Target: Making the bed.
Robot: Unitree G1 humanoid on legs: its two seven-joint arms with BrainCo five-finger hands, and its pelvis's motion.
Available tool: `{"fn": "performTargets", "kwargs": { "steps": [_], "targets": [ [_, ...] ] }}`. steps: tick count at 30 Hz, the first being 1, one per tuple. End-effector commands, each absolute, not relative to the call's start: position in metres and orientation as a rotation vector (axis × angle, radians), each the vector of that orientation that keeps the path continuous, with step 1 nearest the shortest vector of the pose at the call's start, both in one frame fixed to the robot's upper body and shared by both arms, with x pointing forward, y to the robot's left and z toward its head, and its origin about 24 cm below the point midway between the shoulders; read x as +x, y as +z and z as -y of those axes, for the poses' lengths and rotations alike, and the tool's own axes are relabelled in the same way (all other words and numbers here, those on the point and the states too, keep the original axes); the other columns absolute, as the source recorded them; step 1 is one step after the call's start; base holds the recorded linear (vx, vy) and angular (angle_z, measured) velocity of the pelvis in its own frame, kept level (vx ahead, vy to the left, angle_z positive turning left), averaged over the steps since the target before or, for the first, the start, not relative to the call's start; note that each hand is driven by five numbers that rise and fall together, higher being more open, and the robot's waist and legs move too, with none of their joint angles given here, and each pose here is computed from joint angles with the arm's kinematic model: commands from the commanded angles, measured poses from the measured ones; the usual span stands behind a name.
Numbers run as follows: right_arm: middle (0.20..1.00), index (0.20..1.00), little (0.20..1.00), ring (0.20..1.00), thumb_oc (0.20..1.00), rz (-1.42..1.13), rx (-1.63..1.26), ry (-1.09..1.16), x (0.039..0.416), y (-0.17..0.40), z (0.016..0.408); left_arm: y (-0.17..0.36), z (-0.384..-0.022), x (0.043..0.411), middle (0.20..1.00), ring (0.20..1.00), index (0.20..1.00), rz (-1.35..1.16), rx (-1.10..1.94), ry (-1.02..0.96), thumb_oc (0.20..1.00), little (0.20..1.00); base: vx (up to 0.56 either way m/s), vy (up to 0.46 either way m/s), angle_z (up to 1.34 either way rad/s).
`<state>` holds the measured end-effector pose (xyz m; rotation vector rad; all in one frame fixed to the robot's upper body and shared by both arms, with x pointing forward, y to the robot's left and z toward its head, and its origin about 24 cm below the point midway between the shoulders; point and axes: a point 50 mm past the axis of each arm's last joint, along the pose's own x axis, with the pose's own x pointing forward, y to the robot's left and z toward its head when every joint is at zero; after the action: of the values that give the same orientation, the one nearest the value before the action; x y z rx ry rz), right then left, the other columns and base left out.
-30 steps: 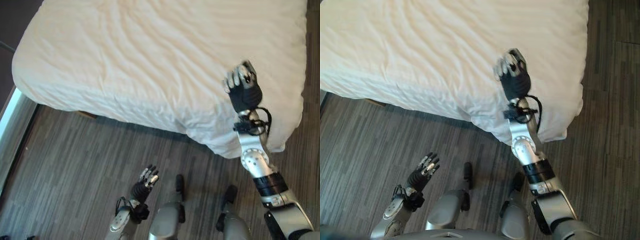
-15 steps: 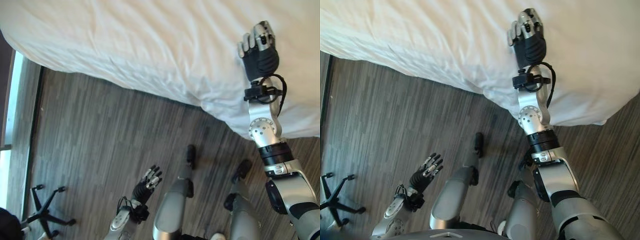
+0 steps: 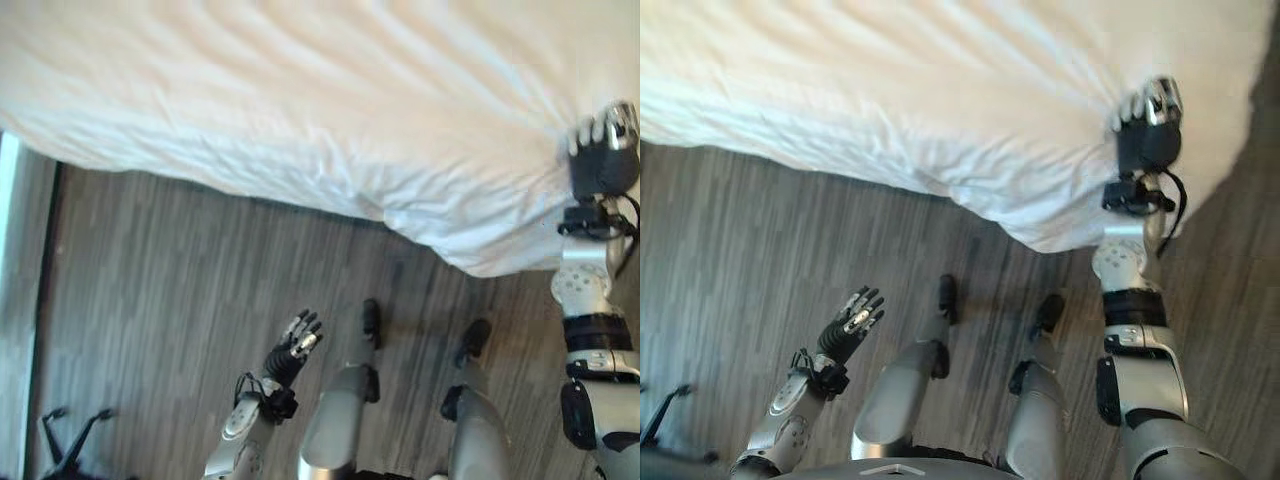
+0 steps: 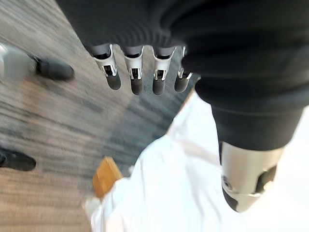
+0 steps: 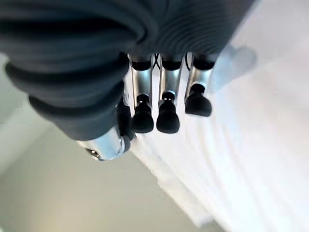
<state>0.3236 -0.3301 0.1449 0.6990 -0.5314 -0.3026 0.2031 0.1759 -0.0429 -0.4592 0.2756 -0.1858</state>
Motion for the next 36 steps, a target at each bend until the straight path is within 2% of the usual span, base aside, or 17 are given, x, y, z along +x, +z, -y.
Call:
{"fn": "performTargets", "kwargs": {
  "steps": [1, 3, 4, 5, 6, 7, 9, 13, 14, 15, 20, 28, 36],
  "targets": [
    [0.2, 0.2, 0.2, 0.2, 0.2, 0.32, 0.564, -0.596, 0.257, 0.094, 0.407, -0.049, -0.174, 0.195, 1.0, 1.0, 1.0, -0.293, -0.496, -0.172, 1.0, 1.0, 0.2, 0.08, -0.18],
    [0.2, 0.2, 0.2, 0.2, 0.2, 0.236, 0.486, -0.628, 0.243, 0.085, 0.418, -0.049, -0.171, 0.195, 1.0, 1.0, 1.0, -0.296, -0.489, -0.191, 1.0, 1.0, 0.1, 0.032, -0.2],
    [0.238, 0.238, 0.238, 0.238, 0.238, 0.236, 0.486, -0.628, 0.243, 0.086, 0.419, -0.049, -0.171, 0.195, 1.0, 1.0, 1.0, -0.296, -0.489, -0.191, 1.0, 1.0, 0.1, 0.024, -0.12],
    [0.435, 0.435, 0.435, 0.435, 0.435, 0.182, 0.403, -0.621, 0.238, 0.084, 0.422, -0.045, -0.169, 0.198, 1.0, 1.0, 1.0, -0.284, -0.476, -0.216, 1.0, 1.0, 0.1, 0.025, -0.18],
    [1.0, 1.0, 1.0, 1.0, 1.0, 0.124, 0.308, -0.606, 0.235, 0.082, 0.421, -0.042, -0.166, 0.2, 1.0, 1.0, 1.0, -0.271, -0.472, -0.231, 1.0, 1.0, 0.09, 0.024, -0.18],
    [1.0, 1.0, 1.0, 1.0, 1.0, 0.123, 0.307, -0.607, 0.235, 0.082, 0.421, -0.042, -0.166, 0.2, 1.0, 1.0, 1.0, -0.271, -0.472, -0.231, 1.0, 1.0, 0.05, 0.009, -0.18],
    [1.0, 1.0, 1.0, 1.0, 1.0, 0.029, 0.128, -0.535, 0.236, 0.075, 0.407, -0.028, -0.161, 0.209, 1.0, 1.0, 1.0, -0.215, -0.439, -0.272, 1.0, 1.0, 0.08, 0.014, -0.08],
    [1.0, 1.0, 1.0, 1.0, 1.0, -0.033, -0.228, -0.333, 0.225, 0.054, 0.343, -0.002, -0.156, 0.222, 1.0, 1.0, 1.0, -0.103, -0.279, -0.323, 1.0, 1.0, 0.13, 0.02, -0.05],
    [1.0, 1.0, 1.0, 1.0, 1.0, -0.095, -0.221, -0.274, 0.219, 0.03, 0.315, 0.007, -0.154, 0.229, 1.0, 1.0, 1.0, -0.058, -0.201, -0.328, 1.0, 1.0, 0.13, 0.013, -0.05],
    [1.0, 1.0, 1.0, 1.0, 1.0, -0.097, -0.219, -0.274, 0.219, 0.029, 0.314, 0.007, -0.155, 0.229, 1.0, 1.0, 1.0, -0.06, -0.198, -0.327, 1.0, 1.0, 0.11, -0.007, -0.08],
    [1.0, 1.0, 1.0, 1.0, 1.0, -0.136, -0.174, -0.051, 0.215, 0.003, 0.238, 0.041, -0.149, 0.244, 1.0, 1.0, 1.0, 0.092, -0.005, -0.336, 1.0, 1.0, 0.03, -0.012, -0.33],
    [1.0, 1.0, 1.0, 1.0, 1.0, -0.08, -0.09, 0.069, 0.218, 0.009, 0.202, 0.058, -0.134, 0.255, 1.0, 1.0, 1.0, 0.185, 0.123, -0.38, 1.0, 1.0, 0.04, -0.107, -0.83],
    [1.0, 1.0, 1.0, 1.0, 1.0, -0.012, -0.114, 0.118, 0.214, 0.027, 0.203, 0.054, -0.132, 0.261, 1.0, 1.0, 1.0, 0.179, 0.065, -0.318, 1.0, 1.0, 0.07, -0.224, -0.79]
  ]
}}
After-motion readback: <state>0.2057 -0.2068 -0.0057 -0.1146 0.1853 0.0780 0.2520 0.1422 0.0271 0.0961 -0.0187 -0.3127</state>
